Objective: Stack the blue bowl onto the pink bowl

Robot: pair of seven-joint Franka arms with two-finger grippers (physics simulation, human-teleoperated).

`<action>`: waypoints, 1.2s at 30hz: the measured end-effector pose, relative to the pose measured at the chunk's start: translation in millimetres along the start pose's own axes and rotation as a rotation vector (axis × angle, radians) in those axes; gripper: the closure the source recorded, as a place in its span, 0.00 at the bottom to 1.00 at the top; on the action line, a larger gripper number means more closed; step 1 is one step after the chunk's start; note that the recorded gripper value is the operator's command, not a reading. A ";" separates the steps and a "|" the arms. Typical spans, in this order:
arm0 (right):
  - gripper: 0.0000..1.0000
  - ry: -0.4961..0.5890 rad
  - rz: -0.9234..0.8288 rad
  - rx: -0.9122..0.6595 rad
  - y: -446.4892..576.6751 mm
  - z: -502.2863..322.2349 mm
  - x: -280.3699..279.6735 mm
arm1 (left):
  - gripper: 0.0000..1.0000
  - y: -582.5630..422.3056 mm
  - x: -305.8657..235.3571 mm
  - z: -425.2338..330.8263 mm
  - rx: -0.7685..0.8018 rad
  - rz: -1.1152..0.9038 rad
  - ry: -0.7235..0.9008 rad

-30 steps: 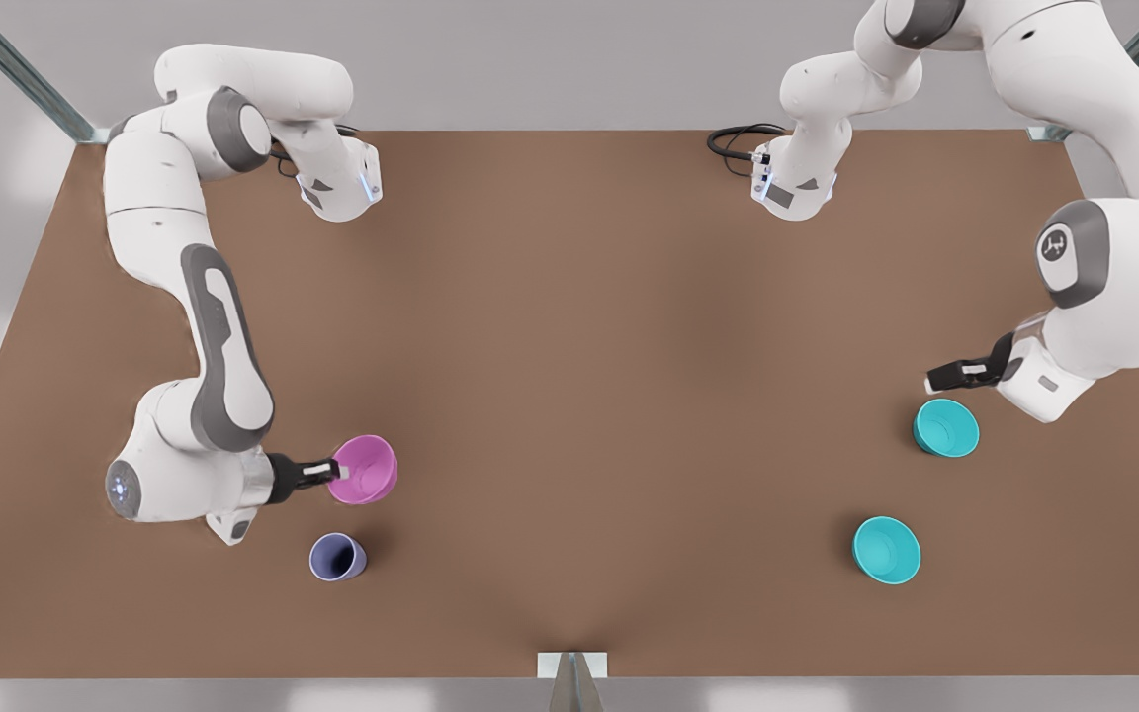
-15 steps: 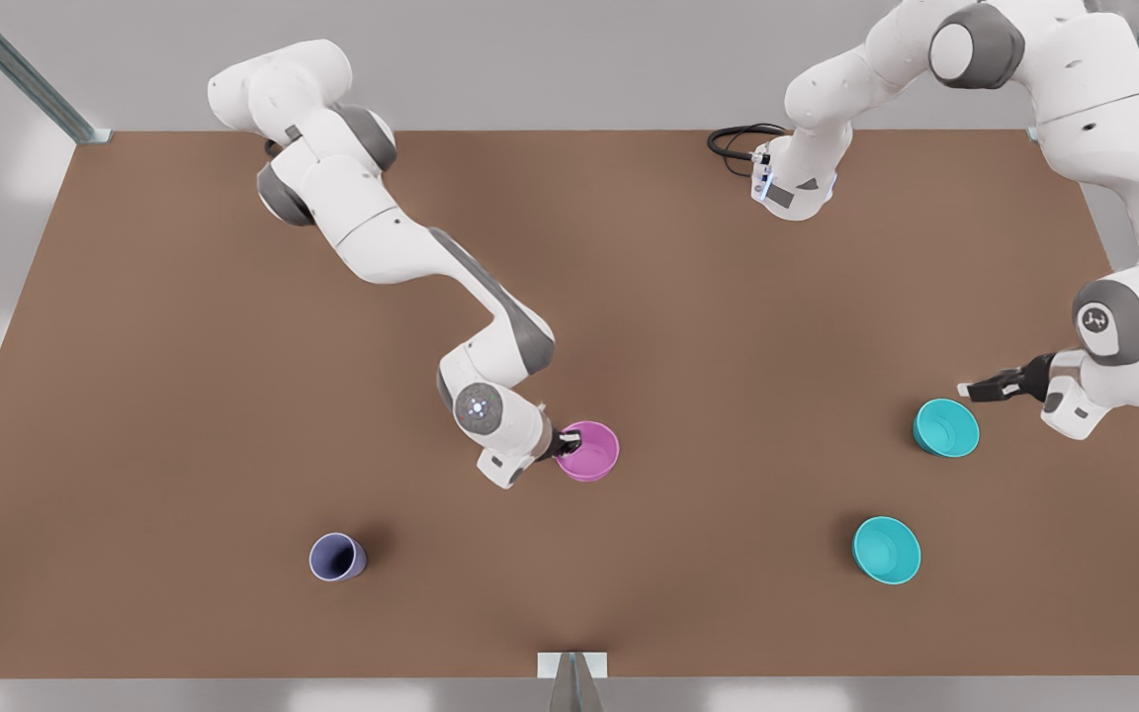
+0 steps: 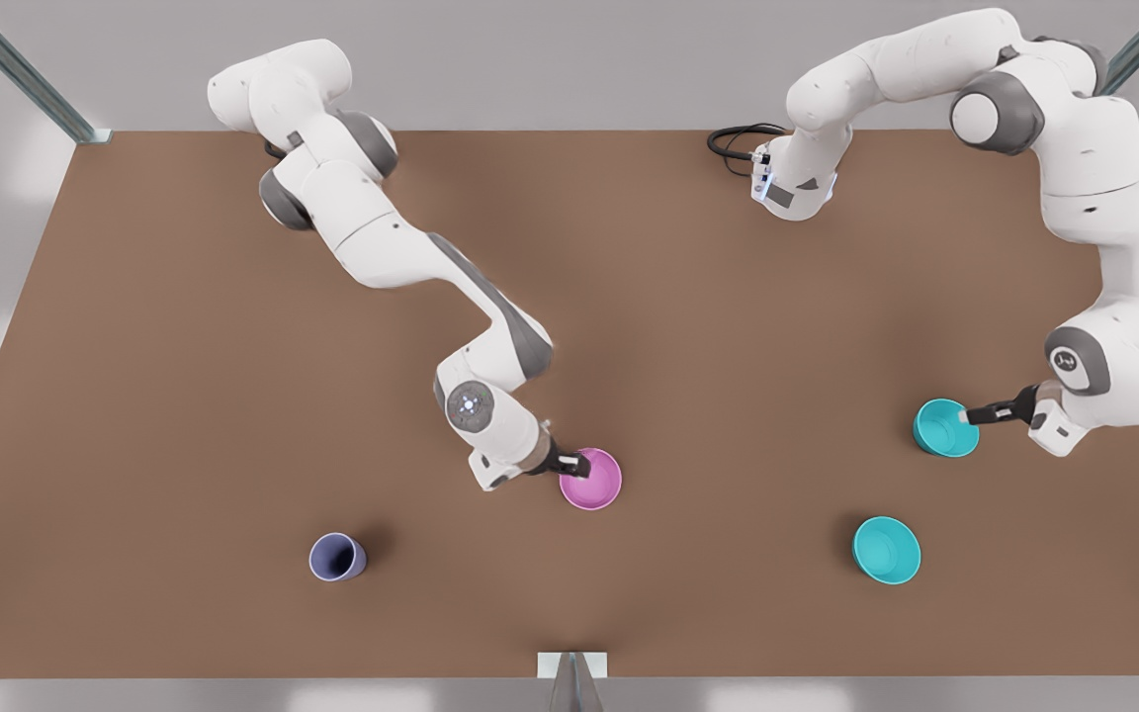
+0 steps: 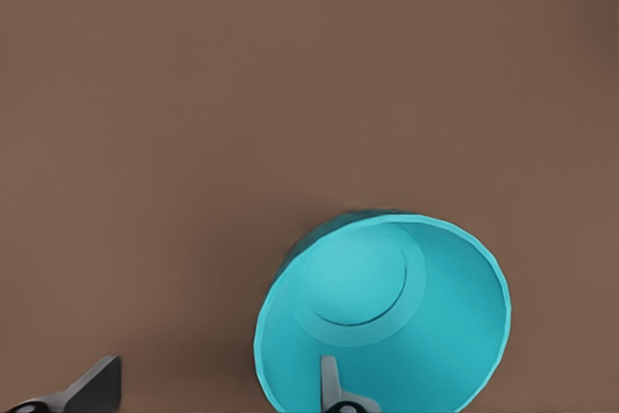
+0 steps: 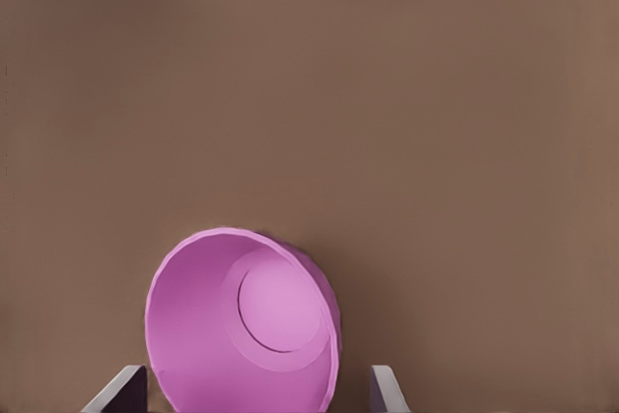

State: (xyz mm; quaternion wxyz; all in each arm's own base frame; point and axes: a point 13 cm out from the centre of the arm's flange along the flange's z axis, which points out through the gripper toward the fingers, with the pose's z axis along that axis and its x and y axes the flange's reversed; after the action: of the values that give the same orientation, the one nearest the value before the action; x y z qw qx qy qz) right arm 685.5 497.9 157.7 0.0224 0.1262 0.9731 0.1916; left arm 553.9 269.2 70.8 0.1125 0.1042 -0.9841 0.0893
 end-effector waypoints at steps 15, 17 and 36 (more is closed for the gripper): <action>0.00 -0.002 0.135 0.479 -312.8 -443.9 -57.6 | 0.79 -73.8 -21.1 -50.4 -0.014 0.190 -0.079; 0.00 0.039 0.109 0.490 -319.3 -442.1 -49.9 | 0.79 -162.3 -22.7 -101.7 -0.050 0.305 -0.117; 0.00 0.107 -0.149 0.457 -344.7 -479.7 -43.5 | 0.79 -710.0 39.7 47.2 0.013 0.278 -0.138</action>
State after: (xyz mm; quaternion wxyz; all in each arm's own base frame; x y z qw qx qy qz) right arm 601.7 2.2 471.0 -0.0444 0.0456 0.9975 -0.0293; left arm 666.4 -430.8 143.2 0.0305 -0.0266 -0.9939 0.1030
